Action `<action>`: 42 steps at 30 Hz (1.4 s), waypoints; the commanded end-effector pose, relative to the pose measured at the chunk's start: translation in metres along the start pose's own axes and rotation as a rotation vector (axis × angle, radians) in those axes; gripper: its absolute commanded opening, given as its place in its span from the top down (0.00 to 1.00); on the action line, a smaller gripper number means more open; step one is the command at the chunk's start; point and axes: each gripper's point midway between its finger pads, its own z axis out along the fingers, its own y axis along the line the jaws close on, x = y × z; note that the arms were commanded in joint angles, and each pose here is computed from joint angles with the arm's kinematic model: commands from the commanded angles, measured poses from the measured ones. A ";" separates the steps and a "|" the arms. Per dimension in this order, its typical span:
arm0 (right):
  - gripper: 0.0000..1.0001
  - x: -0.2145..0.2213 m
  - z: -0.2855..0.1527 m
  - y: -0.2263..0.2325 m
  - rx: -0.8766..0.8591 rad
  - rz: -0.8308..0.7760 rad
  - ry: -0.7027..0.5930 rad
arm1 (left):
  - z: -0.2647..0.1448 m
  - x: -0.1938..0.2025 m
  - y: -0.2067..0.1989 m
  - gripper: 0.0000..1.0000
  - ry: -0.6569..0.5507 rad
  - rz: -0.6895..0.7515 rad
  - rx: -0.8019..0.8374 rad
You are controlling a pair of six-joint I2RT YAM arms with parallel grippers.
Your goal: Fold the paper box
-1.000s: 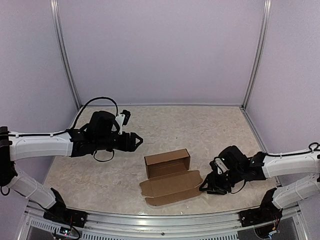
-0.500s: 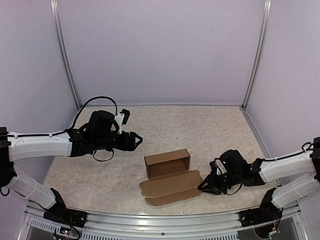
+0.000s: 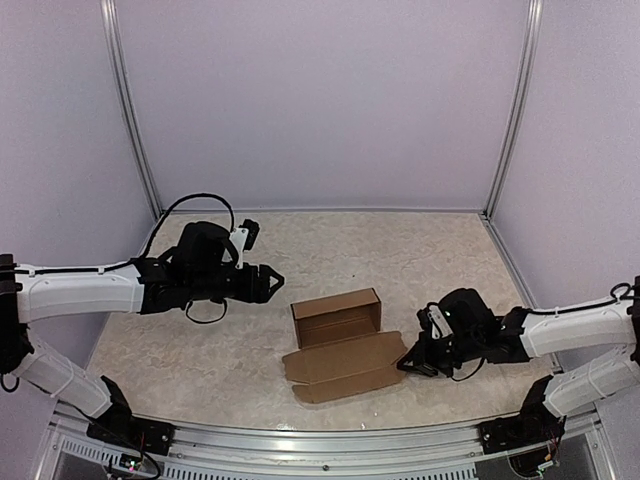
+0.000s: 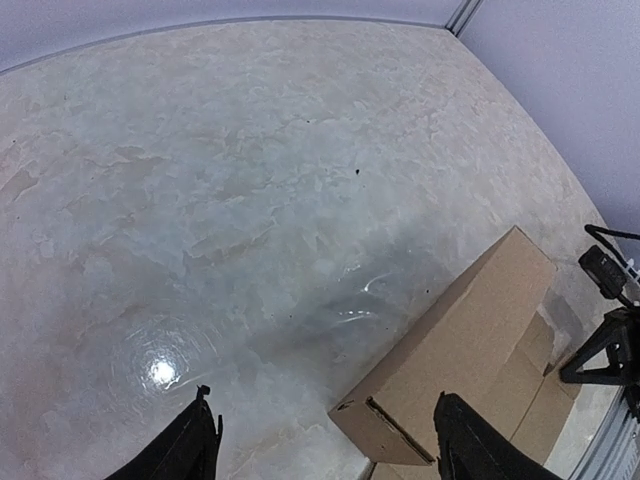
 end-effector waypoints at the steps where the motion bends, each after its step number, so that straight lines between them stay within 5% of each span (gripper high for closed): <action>1: 1.00 -0.016 -0.015 0.017 0.049 -0.146 -0.012 | -0.005 -0.006 0.006 0.28 -0.006 0.028 -0.039; 12: 1.00 -0.035 -0.048 0.063 0.187 -0.579 0.143 | -0.020 -0.017 0.013 0.28 -0.042 0.064 -0.083; 29: 1.00 -0.107 -0.098 0.122 0.470 -1.105 0.187 | -0.040 -0.014 0.017 0.28 -0.084 0.059 -0.082; 42: 1.00 -0.123 -0.139 0.134 0.595 -1.567 0.239 | -0.053 -0.013 0.020 0.28 -0.105 0.069 -0.082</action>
